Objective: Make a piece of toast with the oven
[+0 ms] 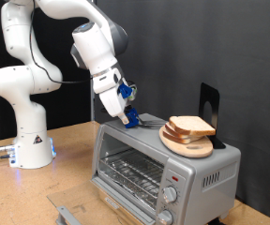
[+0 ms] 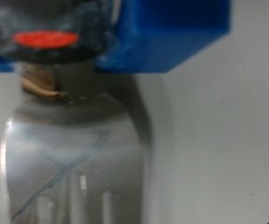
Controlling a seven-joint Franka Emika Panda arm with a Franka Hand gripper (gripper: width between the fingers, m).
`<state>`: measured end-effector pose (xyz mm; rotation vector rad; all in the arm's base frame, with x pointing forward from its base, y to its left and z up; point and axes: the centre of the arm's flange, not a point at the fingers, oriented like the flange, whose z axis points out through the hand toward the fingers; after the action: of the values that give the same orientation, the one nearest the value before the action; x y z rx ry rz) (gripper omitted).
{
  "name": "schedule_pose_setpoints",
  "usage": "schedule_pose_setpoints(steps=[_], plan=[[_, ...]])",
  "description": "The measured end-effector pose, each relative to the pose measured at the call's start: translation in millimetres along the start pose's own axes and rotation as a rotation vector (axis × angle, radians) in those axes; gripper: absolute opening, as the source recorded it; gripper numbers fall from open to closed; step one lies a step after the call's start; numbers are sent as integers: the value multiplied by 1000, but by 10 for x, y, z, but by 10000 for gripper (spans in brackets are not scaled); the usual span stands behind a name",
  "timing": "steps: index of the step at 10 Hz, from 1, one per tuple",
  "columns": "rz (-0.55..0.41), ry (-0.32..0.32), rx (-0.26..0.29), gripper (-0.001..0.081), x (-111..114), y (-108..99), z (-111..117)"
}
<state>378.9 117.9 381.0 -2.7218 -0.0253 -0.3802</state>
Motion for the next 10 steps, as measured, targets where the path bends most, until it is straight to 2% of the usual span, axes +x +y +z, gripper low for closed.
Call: schedule_pose_setpoints(steps=[3,7,8,9,10], plan=[[-19,-3,28,682,-69,-44,48],[-21,-3,24,664,-116,-66,88],[-21,0,22,490,-122,-66,93],[-20,4,21,364,-122,-68,93],[-17,6,21,364,-124,-69,95]])
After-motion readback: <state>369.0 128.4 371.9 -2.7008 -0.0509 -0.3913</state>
